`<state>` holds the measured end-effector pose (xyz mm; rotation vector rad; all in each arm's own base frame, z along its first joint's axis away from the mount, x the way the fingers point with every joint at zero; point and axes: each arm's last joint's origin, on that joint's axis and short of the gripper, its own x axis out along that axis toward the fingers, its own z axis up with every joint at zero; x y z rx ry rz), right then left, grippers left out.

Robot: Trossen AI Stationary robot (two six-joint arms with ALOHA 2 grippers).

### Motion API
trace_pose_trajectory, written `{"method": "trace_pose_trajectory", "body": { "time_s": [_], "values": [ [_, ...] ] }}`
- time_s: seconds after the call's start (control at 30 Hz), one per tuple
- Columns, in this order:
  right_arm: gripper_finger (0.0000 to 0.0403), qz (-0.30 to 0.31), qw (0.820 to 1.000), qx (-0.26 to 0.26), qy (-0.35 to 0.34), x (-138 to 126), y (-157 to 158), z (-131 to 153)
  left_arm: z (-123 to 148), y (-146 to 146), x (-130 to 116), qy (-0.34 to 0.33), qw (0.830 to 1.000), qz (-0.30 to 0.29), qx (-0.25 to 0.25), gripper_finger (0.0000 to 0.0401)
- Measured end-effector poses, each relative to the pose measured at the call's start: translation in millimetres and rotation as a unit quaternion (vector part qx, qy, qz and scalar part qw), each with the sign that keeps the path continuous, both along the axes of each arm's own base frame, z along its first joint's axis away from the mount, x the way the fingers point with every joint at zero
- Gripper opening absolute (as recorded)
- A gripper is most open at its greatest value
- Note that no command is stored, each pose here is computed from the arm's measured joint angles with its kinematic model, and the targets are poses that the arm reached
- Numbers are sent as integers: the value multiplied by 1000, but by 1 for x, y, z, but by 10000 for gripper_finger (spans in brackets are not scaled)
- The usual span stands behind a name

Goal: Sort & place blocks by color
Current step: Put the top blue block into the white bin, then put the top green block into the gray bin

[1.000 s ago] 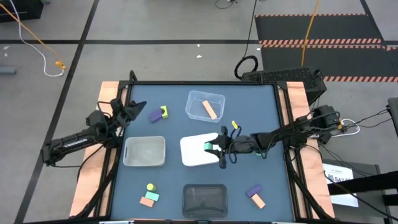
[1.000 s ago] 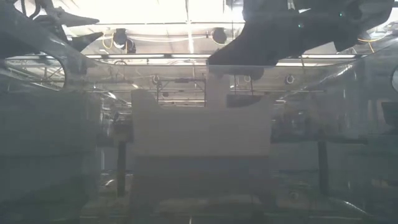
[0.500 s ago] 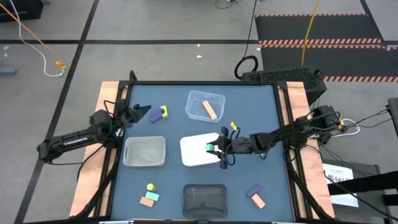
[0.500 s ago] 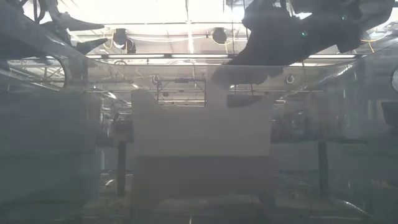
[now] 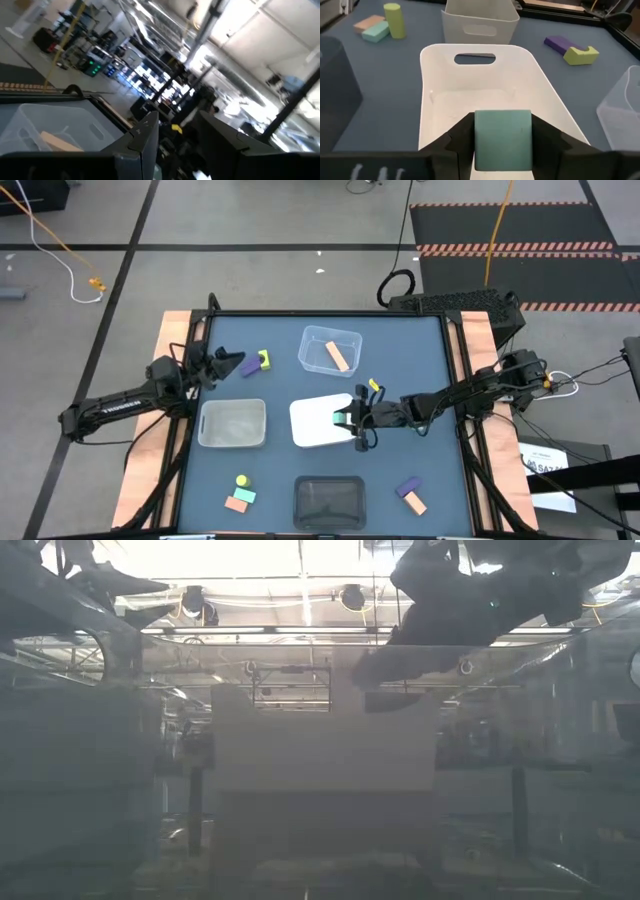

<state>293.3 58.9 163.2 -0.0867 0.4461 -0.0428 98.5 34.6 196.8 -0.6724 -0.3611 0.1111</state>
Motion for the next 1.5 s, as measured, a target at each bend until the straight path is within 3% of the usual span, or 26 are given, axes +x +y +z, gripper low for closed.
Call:
{"method": "trace_pose_trajectory", "body": {
  "time_s": [0.43,0.7,0.97,1.17,1.37,1.5],
  "values": [
    [204,9,1000,-20,2,0,0,0,-4,-4,2,23,999,-31,19,136],
    [214,8,1000,-20,-2,0,0,2,-3,-7,3,20,999,-42,26,136],
    [215,10,999,-32,-17,-4,-1,14,-2,-7,3,3,997,-64,-46,136],
    [215,-11,999,-37,-34,-12,-4,31,-4,-7,3,9,996,-67,-62,136],
    [215,-11,999,-37,-36,-27,-8,50,-7,-2,5,23,998,11,-64,136],
    [215,-24,998,-41,-42,-36,-10,62,-10,0,8,47,998,20,-39,136]
  ]
}}
